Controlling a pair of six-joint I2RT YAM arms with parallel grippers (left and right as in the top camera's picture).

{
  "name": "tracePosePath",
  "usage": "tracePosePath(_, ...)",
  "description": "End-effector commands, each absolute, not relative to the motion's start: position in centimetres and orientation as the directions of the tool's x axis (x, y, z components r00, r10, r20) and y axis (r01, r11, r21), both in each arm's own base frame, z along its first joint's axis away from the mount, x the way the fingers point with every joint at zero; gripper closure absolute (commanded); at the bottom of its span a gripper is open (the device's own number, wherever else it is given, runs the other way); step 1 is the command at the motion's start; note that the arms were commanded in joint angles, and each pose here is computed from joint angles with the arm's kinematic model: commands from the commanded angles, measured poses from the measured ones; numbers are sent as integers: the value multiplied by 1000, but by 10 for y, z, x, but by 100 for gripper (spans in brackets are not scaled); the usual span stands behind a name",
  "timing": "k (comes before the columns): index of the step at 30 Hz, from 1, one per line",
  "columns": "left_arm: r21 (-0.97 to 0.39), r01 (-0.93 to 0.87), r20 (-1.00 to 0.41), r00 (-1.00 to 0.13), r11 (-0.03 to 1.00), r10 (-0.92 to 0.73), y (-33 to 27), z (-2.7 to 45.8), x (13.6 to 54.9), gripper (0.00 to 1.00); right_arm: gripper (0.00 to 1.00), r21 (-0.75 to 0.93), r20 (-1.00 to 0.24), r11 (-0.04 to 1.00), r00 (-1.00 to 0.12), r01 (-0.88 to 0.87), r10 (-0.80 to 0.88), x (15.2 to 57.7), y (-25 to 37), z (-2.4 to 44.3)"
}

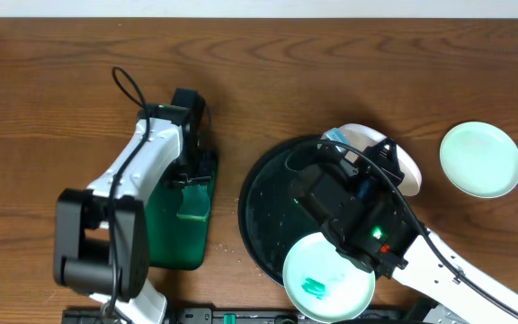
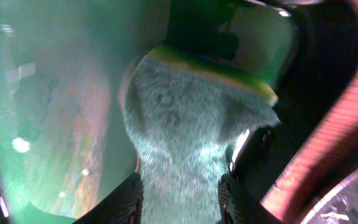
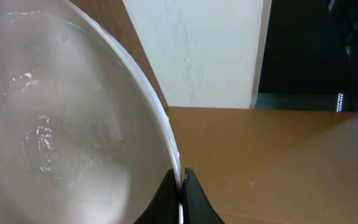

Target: Clean dirty plates on tray and stack at the side

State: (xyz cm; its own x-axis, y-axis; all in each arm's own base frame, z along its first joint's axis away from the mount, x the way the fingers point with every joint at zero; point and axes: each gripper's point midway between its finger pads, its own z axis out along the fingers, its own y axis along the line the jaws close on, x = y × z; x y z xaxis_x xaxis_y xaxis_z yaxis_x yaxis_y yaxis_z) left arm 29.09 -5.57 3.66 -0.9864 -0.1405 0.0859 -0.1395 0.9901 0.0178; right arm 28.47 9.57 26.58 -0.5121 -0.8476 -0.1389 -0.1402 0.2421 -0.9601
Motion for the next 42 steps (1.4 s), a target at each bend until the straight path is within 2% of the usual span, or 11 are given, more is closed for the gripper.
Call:
tracePosePath(1,26,-126,140,-982,992,-129,-54,20,285,62,99,-964,-155,244,-513,-110,-844,285,97,277)
tracePosePath(4,36,-126,170,-977,991,-130,-54,8,283,64,99,-962,-157,247,-511,-114,-845,285,97,276)
tracePosePath(6,41,-125,185,-974,991,-130,-54,2,282,73,99,-962,-157,247,-511,-114,-845,285,97,276)
tracePosePath(10,43,-125,202,-971,991,-131,-55,-9,283,77,99,-962,-159,249,-511,-113,-845,285,97,276)
tracePosePath(11,38,-126,205,-970,991,-131,-56,-11,283,81,99,-961,-165,254,-511,-110,-843,285,97,276)
tracePosePath(12,32,-127,206,-970,991,-131,-57,-12,283,91,99,-960,-169,258,-512,-108,-842,285,97,276)
tracePosePath(13,28,-128,206,-970,991,-131,-58,-12,284,93,99,-960,-172,261,-512,-106,-841,285,97,276)
tracePosePath(25,3,-131,148,-980,991,-130,-60,5,291,93,99,-932,-238,341,-498,-126,-834,286,104,267)
tracePosePath(34,-36,-127,-49,-991,991,-128,-59,63,306,93,99,-922,-261,366,-498,-124,-827,286,105,265)
tracePosePath(42,52,-151,-199,-970,987,-138,-36,108,305,93,99,-880,-338,455,-492,-138,-802,286,112,257)
